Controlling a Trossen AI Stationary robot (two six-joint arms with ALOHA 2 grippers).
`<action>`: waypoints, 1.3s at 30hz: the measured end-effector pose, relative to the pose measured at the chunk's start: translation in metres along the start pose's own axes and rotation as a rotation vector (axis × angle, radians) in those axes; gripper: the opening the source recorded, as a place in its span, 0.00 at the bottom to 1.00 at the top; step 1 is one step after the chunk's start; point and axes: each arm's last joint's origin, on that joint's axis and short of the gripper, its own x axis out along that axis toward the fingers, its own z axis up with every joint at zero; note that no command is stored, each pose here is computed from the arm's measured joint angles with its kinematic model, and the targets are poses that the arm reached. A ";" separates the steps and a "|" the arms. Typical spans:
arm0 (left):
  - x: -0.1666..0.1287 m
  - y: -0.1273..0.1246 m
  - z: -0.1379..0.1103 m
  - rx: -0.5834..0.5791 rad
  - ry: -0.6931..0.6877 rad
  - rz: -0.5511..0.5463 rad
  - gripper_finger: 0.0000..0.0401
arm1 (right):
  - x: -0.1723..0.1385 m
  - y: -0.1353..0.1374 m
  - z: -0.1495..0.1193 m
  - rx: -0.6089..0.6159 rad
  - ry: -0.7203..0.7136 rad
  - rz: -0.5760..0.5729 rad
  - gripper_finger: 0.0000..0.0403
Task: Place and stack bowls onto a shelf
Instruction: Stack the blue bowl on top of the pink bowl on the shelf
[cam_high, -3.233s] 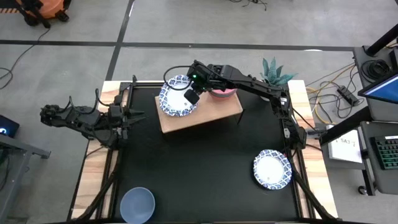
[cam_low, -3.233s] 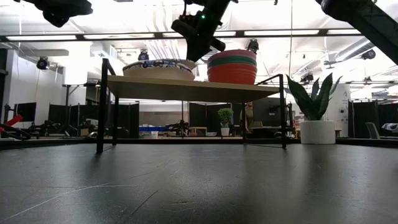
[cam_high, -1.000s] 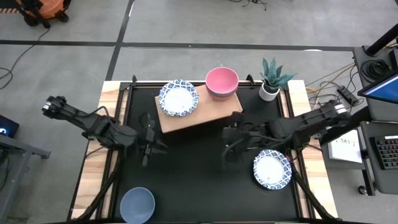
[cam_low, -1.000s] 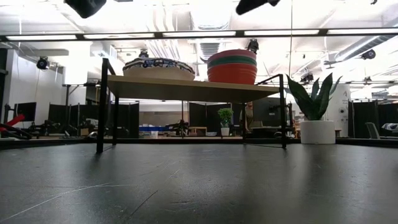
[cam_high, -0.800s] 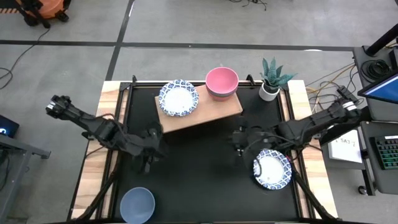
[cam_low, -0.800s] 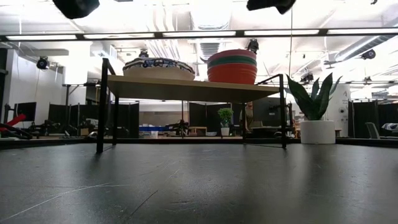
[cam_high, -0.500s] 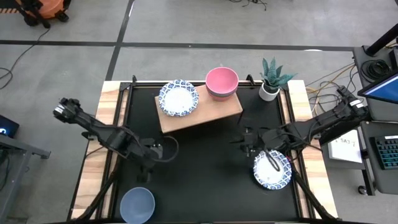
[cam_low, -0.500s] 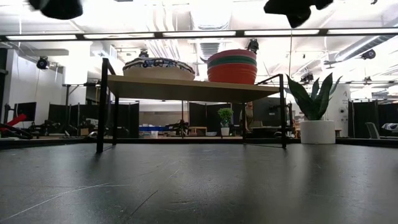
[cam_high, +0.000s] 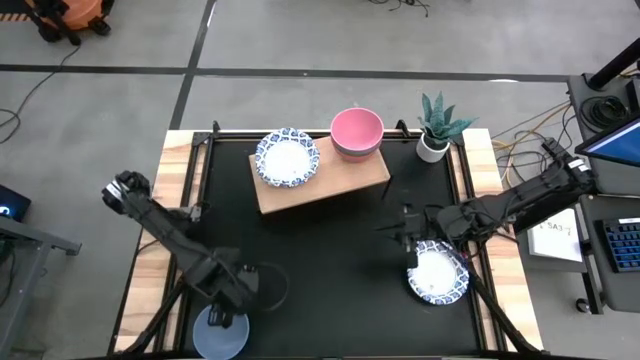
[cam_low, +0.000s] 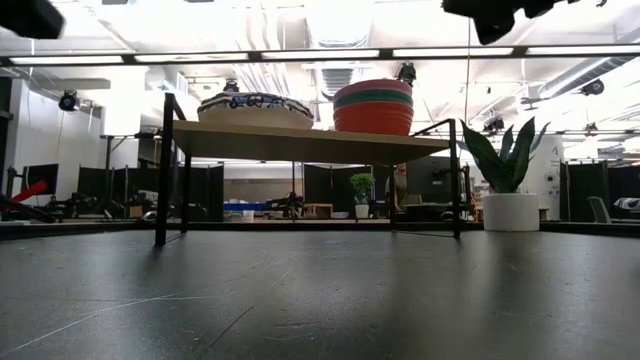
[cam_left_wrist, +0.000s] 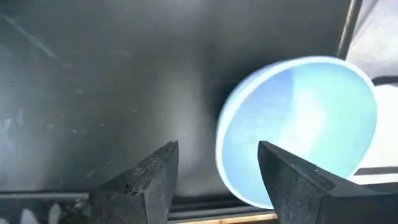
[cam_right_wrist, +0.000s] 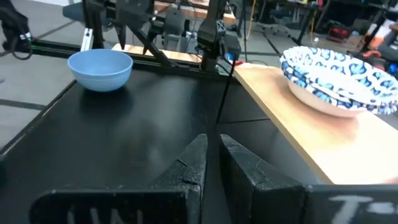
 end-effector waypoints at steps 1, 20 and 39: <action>0.004 -0.004 -0.001 0.005 0.003 0.001 0.51 | -0.001 0.000 0.001 -0.001 -0.007 0.002 0.08; 0.061 -0.026 0.004 -0.045 0.016 0.077 0.40 | -0.007 0.002 0.004 -0.014 -0.029 0.017 0.08; 0.047 -0.023 0.007 0.014 -0.031 -0.047 0.01 | -0.007 0.002 0.005 -0.001 -0.034 0.017 0.08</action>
